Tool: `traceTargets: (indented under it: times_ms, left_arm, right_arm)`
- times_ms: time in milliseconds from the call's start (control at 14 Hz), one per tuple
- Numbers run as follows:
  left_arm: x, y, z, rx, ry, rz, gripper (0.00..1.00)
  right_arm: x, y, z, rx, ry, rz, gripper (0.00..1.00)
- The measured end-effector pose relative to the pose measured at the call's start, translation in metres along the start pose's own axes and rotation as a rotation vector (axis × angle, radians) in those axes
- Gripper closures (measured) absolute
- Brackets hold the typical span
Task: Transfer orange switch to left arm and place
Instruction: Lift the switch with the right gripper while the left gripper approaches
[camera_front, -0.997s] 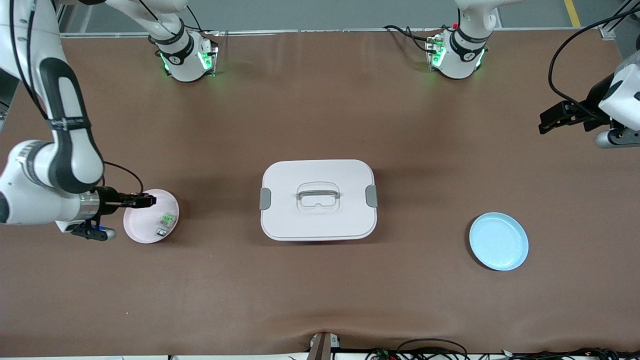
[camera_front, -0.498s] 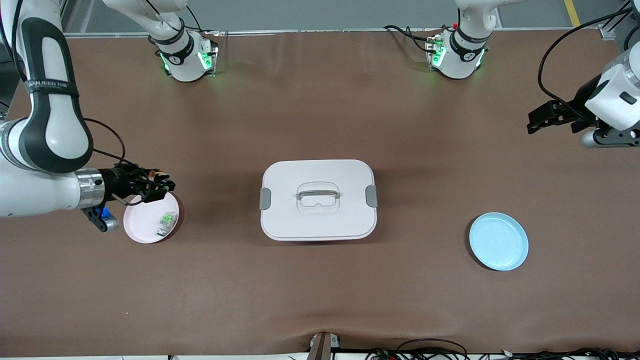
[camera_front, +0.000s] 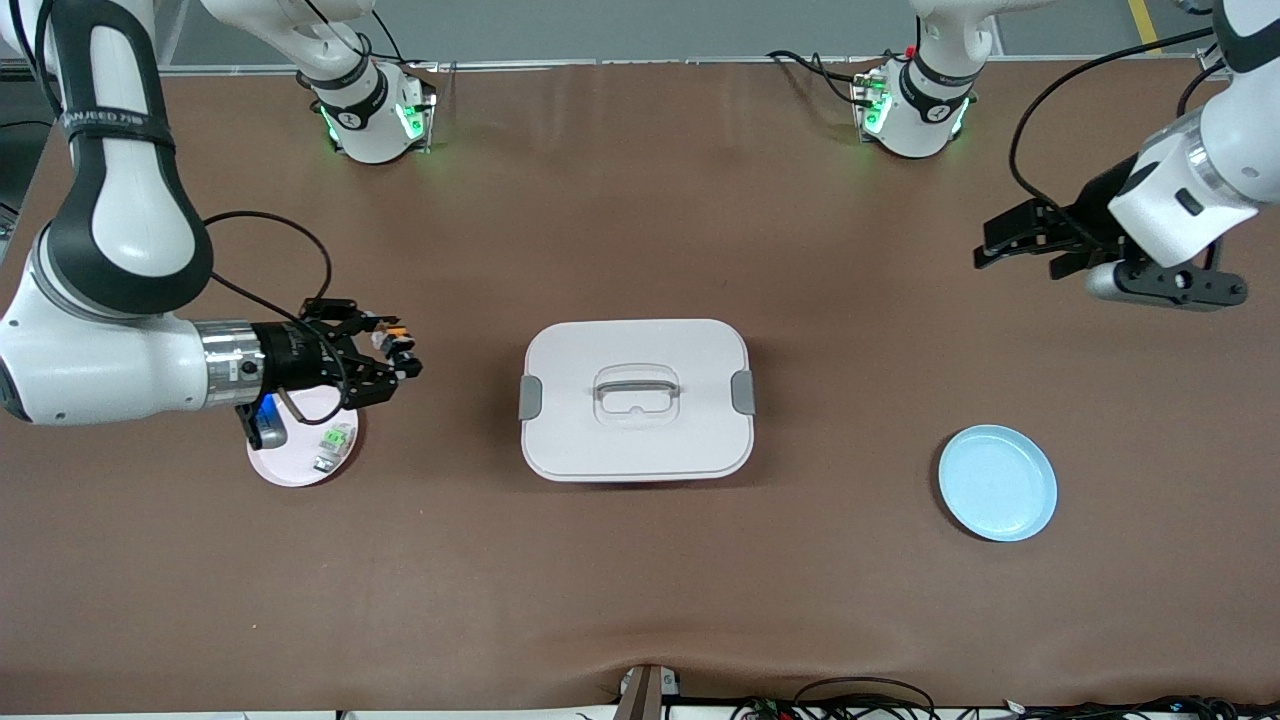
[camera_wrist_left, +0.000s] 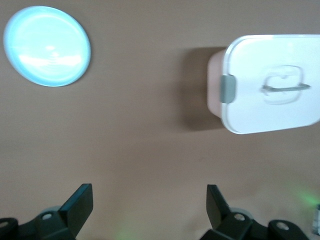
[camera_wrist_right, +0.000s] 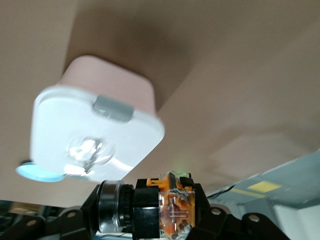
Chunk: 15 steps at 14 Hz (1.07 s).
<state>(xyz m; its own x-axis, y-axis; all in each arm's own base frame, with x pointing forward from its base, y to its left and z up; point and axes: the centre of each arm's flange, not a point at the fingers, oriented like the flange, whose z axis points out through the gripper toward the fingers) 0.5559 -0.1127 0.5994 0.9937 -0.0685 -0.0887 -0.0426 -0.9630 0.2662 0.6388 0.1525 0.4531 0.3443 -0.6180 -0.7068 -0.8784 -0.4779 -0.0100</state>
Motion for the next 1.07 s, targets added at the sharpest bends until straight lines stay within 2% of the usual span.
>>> traceTargets:
  times_ms: [214, 427, 712, 926, 1068]
  left_arm:
    - [0.009, 0.030, 0.019, -0.055, -0.025, 0.049, 0.00]
    - [0.018, 0.057, 0.026, -0.180, -0.015, 0.064, 0.00]
    - [0.016, 0.104, 0.032, -0.248, 0.007, 0.032, 0.00]
    - [0.017, 0.131, 0.035, -0.381, 0.012, 0.008, 0.00]
    - [0.021, 0.142, 0.038, -0.420, 0.034, -0.003, 0.00]
  right_arm:
    - [-0.055, -0.024, 0.008, 0.043, 0.018, 0.103, 0.27]
    - [-0.115, -0.046, 0.032, 0.091, 0.027, 0.172, 0.27]
    - [-0.168, -0.064, 0.054, 0.179, 0.015, 0.245, 0.27]
    - [-0.206, -0.079, 0.068, 0.233, -0.002, 0.313, 0.27]
    - [-0.225, -0.089, 0.081, 0.251, -0.016, 0.342, 0.27]
